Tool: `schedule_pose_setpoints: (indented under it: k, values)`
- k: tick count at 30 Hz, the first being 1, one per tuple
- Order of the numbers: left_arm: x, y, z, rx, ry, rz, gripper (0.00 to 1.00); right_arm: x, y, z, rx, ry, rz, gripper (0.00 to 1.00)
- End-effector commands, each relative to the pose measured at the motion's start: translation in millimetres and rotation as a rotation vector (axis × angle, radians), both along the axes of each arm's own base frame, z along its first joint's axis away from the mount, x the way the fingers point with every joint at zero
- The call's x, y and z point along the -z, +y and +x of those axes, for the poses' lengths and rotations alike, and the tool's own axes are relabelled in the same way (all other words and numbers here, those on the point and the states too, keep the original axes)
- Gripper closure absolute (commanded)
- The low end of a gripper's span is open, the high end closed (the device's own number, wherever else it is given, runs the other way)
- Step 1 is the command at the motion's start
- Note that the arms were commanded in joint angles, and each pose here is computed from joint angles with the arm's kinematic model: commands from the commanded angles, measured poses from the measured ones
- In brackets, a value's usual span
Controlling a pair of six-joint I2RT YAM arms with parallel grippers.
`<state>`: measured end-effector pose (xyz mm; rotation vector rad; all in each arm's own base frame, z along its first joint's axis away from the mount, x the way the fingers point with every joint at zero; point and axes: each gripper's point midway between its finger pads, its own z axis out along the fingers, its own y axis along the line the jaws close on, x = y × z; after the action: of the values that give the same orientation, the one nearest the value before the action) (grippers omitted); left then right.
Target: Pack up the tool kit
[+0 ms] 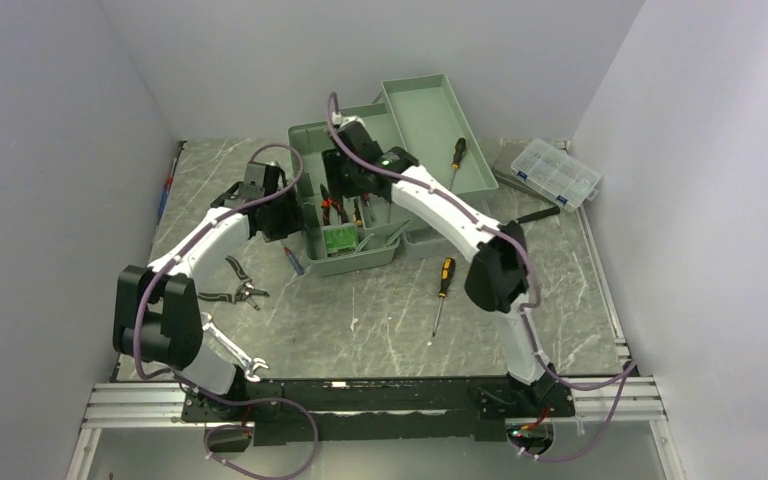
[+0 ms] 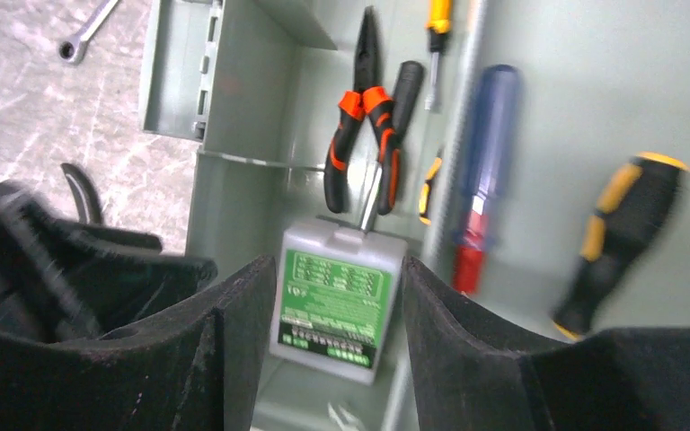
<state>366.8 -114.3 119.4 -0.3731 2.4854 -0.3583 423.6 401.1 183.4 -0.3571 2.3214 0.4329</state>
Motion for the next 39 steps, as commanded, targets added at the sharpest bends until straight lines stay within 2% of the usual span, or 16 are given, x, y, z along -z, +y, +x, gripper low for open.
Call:
schedule_pose_setpoints:
  k: [1, 8, 12, 16, 24, 26, 30, 37, 39]
  values:
    - [-9.1, -16.4, 16.0, 0.028, -0.043, -0.068, 0.44, -95.0, -31.8, -10.2, 0.031, -0.162, 0.100, 0.44]
    - [1.7, -18.3, 14.4, 0.044, -0.015, -0.051, 0.74, -126.8, -77.6, -54.5, 0.040, -0.209, 0.144, 0.44]
    - [1.2, -10.6, 11.7, 0.047, -0.004, -0.005, 1.00, -127.5, -117.7, -93.0, 0.066, -0.212, 0.148, 0.44]
    - [-5.8, 0.3, 8.8, 0.045, -0.013, 0.046, 1.00, -106.0, -159.2, -134.6, 0.114, -0.171, 0.147, 0.44]
    - [-18.6, 12.2, -7.9, 0.071, -0.008, 0.089, 1.00, -17.9, -228.5, -208.3, 0.298, -0.023, 0.203, 0.44]
    - [-19.5, 15.2, -14.2, 0.076, -0.001, 0.096, 1.00, 0.7, -240.6, -218.4, 0.352, 0.000, 0.218, 0.40]
    - [-20.2, 22.9, -23.4, 0.084, -0.008, 0.100, 1.00, 32.9, -251.3, -224.0, 0.434, 0.035, 0.225, 0.34]
    - [-21.9, 18.5, -27.2, 0.156, 0.030, 0.088, 1.00, 73.7, -259.2, -208.6, 0.597, 0.047, 0.210, 0.28]
    - [-27.9, 15.6, -26.5, 0.177, 0.007, 0.063, 0.96, 82.0, -263.7, -202.0, 0.651, 0.049, 0.205, 0.27]
